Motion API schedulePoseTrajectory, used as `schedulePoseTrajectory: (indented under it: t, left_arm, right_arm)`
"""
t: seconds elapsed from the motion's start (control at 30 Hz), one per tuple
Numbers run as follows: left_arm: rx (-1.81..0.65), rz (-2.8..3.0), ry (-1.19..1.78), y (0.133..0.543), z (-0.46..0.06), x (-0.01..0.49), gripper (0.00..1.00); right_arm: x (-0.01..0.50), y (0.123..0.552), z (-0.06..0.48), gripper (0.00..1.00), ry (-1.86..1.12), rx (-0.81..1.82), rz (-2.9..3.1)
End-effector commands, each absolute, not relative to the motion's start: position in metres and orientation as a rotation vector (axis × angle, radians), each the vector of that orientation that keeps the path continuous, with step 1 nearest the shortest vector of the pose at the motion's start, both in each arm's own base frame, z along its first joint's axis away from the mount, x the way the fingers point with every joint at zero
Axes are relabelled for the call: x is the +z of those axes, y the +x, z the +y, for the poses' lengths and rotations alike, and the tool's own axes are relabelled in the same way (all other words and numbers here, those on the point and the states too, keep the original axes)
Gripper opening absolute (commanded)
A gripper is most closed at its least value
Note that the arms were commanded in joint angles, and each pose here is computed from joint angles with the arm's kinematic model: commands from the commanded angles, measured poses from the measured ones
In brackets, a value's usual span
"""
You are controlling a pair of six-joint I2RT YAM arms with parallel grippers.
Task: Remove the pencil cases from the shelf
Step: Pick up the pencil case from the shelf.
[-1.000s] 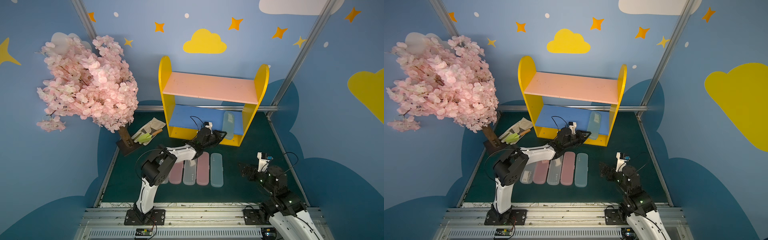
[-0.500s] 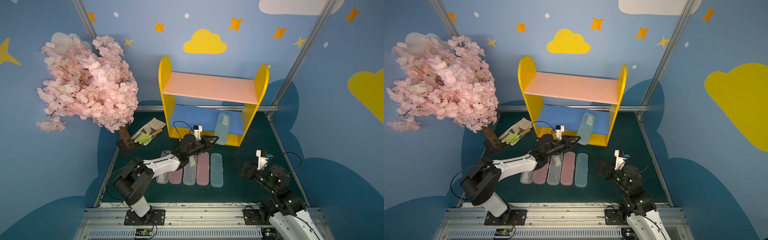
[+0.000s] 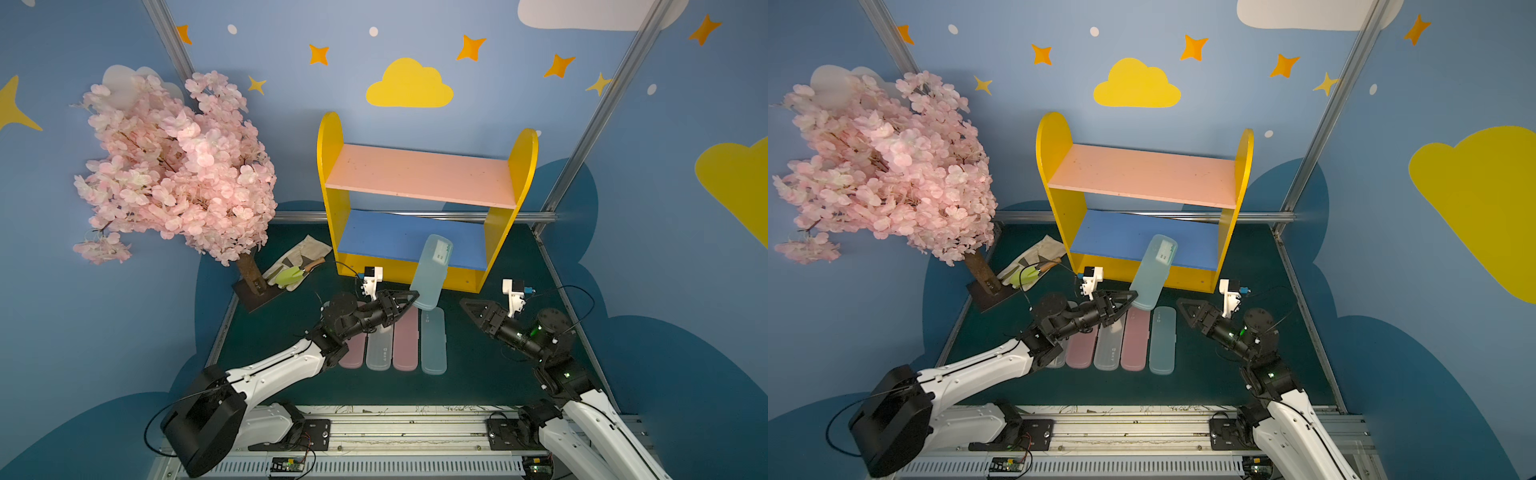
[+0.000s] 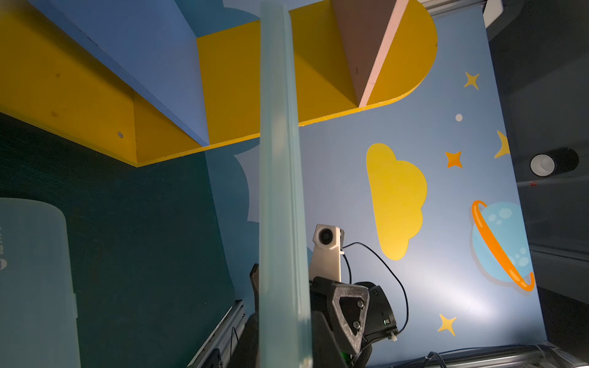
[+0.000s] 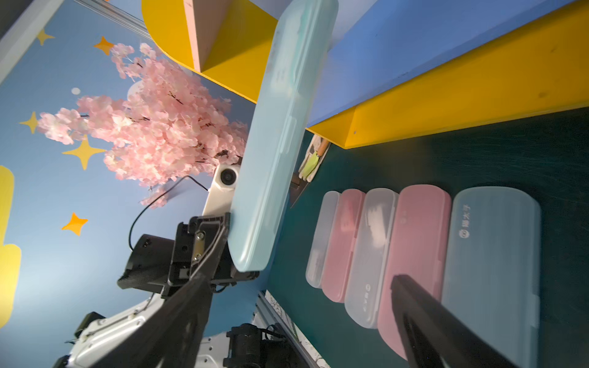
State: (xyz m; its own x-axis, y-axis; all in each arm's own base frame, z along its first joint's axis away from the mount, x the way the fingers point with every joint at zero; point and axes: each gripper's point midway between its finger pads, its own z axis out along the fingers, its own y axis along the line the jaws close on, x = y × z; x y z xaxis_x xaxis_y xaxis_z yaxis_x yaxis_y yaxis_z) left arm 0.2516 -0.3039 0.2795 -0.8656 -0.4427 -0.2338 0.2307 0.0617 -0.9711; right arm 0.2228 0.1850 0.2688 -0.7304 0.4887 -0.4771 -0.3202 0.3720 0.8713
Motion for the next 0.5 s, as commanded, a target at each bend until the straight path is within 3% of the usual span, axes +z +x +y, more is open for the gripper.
schedulePoseTrajectory:
  t: [0.0,0.47]
  left_arm:
    - [-1.843,1.819,-0.168,0.241,-0.292,0.297,0.05]
    - [-1.857,1.777,-0.115,0.218,-0.278,0.322,0.03]
  right_arm:
    - [0.308,0.222,0.196,0.9,0.09,1.541,1.81]
    - [0.359,0.228,0.252,0.8,-0.1,1.655,1.752]
